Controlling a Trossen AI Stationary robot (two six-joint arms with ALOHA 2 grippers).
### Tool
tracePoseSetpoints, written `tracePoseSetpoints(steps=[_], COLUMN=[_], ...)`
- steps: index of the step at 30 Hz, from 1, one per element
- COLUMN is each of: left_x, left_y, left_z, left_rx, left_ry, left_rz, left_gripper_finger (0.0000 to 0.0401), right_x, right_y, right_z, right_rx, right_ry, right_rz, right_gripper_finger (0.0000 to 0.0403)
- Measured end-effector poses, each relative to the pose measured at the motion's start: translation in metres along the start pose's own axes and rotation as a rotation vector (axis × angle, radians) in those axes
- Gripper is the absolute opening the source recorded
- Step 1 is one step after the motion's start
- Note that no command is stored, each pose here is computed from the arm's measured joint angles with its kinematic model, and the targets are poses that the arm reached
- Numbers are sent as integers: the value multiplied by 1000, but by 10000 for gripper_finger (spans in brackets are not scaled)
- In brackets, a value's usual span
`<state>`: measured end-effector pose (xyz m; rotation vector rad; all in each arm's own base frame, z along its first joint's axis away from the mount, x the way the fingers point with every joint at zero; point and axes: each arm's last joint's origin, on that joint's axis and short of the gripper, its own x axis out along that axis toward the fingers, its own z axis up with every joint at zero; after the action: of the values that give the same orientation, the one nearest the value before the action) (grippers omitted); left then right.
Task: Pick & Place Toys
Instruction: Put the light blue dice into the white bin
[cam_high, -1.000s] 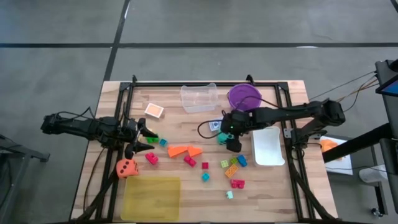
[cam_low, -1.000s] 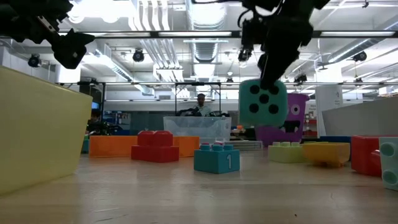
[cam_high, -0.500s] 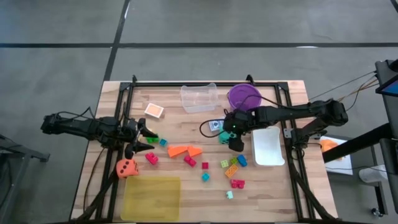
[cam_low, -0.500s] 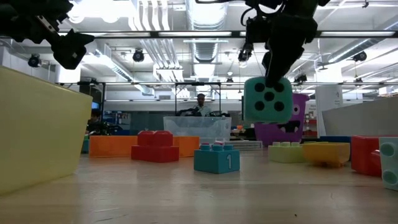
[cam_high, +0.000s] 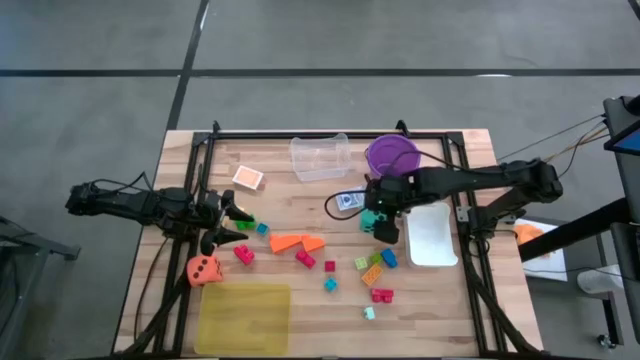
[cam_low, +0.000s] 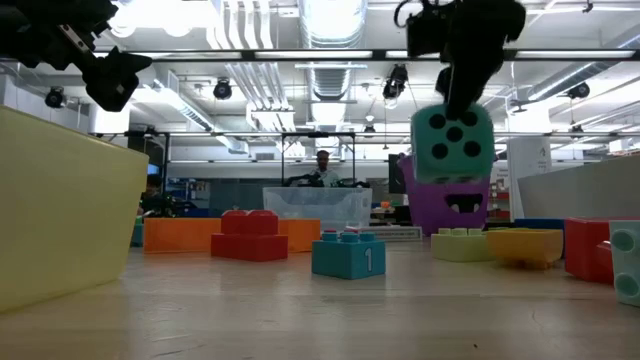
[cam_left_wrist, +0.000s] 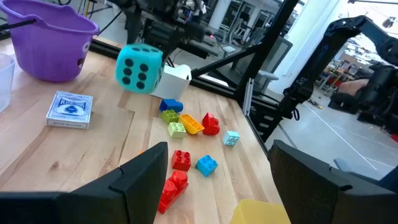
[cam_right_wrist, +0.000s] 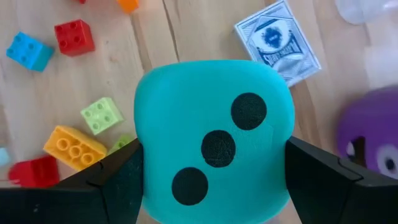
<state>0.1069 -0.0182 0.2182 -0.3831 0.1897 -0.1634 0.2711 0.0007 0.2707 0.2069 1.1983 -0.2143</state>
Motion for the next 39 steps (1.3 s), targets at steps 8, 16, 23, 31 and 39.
tracePoseSetpoints(steps=[8,16,23,31,39], left_x=[0,0,0,0,0], left_y=[0,0,0,0,0], left_z=[0,0,0,0,0], left_rx=[0,0,1,4,4], left_ry=[0,0,1,4,5], left_rz=[0,0,-1,-6,-6], left_gripper_finger=[274,274,274,274,274], right_x=[-37,-55,-61,-59,-45], right_y=[-3,-6,1,16,23], right_z=[-21,-51,-61,-78,-99], right_rx=[423,760,861,930,993], right_ry=[-2,84,61,88,143], right_rz=[-113,-297,-368,-442,-466], right_gripper_finger=[305,305,304,304,304])
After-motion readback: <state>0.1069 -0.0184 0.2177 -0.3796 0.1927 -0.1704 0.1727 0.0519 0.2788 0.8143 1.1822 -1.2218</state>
